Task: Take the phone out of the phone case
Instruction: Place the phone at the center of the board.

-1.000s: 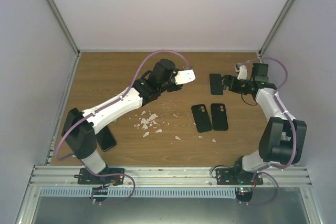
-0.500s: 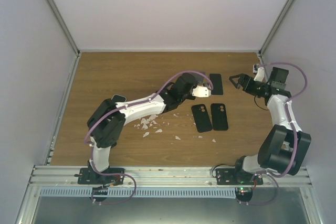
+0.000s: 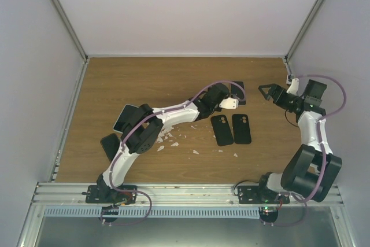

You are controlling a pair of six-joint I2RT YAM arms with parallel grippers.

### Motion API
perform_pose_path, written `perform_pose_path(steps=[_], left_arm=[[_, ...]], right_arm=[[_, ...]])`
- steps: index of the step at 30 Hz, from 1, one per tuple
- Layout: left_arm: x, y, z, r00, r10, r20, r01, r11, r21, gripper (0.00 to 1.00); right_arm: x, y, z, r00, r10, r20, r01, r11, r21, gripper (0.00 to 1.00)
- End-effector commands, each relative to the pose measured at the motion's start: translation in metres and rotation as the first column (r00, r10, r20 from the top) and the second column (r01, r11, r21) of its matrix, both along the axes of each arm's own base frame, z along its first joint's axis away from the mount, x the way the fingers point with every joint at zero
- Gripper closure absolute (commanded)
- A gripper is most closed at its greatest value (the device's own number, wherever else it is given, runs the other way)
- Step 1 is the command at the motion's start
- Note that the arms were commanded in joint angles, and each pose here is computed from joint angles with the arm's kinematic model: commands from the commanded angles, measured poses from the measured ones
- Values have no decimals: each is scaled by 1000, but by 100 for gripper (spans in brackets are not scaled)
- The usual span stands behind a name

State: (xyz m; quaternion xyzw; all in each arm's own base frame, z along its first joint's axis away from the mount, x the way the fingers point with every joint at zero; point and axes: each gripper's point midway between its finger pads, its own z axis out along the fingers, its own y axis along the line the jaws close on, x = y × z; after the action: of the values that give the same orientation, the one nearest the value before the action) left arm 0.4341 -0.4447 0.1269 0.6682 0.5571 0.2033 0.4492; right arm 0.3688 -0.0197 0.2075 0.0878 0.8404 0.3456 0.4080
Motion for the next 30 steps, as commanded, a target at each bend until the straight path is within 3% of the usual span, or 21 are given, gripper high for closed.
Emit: perform_pose_path(steps=[1, 20, 30], left_arm=[[10, -8, 12, 998, 38, 45, -37, 999, -27, 100], [6, -23, -32, 999, 38, -4, -38, 999, 21, 87], [-1, -23, -43, 997, 39, -60, -38, 999, 17, 67]], right_arm=[[-5, 0, 13, 999, 1, 52, -1, 1000, 0, 2], [-10, 0, 12, 998, -17, 61, 17, 1000, 12, 1], [-12, -1, 12, 998, -25, 62, 25, 1000, 13, 0]])
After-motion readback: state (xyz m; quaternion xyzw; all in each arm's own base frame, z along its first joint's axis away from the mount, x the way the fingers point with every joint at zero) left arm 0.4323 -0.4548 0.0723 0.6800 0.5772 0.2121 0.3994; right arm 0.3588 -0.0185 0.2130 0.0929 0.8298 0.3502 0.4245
